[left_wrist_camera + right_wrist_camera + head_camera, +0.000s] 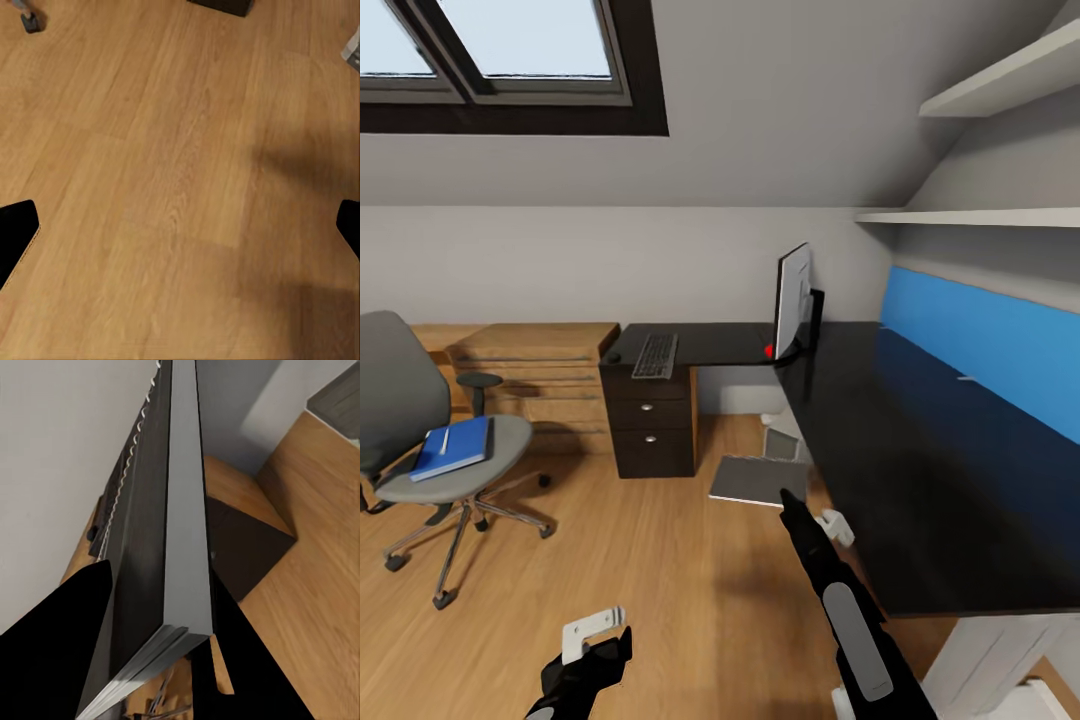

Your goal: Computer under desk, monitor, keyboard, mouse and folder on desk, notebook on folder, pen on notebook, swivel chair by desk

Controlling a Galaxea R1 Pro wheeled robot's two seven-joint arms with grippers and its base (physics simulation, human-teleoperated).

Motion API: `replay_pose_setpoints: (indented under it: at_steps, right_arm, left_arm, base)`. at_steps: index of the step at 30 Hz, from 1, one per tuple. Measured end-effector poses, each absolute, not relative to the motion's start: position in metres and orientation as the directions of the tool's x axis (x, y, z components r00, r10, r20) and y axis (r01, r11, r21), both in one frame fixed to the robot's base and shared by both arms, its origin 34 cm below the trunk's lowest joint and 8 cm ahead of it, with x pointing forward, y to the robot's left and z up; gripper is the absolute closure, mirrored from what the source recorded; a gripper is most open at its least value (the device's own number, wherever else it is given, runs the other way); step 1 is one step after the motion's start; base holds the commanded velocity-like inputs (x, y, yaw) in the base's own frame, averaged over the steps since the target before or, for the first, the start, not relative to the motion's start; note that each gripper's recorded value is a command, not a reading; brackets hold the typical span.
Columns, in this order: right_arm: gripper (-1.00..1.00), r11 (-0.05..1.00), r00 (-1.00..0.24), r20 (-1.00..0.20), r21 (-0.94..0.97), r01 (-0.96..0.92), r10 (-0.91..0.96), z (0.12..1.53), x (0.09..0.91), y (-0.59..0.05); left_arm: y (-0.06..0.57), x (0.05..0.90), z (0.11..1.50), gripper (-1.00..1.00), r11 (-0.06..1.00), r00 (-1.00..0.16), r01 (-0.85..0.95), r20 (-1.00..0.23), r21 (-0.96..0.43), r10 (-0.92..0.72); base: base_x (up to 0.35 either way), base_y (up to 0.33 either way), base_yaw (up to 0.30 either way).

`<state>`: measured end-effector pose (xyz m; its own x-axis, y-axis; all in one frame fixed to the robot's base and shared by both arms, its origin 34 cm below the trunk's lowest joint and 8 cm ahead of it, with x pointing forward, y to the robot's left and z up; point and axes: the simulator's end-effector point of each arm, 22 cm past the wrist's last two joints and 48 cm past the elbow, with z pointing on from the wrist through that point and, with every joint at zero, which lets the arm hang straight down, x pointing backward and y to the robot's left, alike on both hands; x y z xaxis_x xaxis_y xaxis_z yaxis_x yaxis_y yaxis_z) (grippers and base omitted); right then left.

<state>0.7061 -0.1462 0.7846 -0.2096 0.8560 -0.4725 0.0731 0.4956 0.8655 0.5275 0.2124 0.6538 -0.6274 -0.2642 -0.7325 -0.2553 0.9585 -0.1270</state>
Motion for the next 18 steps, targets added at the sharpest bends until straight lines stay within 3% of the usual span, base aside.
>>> replay_pose_setpoints:
  at_steps: [18]
  right_arm:
    - [1.0, 0.495, -0.211, -0.472, 0.866, 0.073, 0.856, 0.7846, 0.706, -0.1457]
  left_arm:
    - [0.2132, 0.5275, 0.6538, -1.0, 0.958, -0.627, -0.257, -0.733, -0.126, -0.265]
  base:
    - [0.274, 0.23, 0.0]
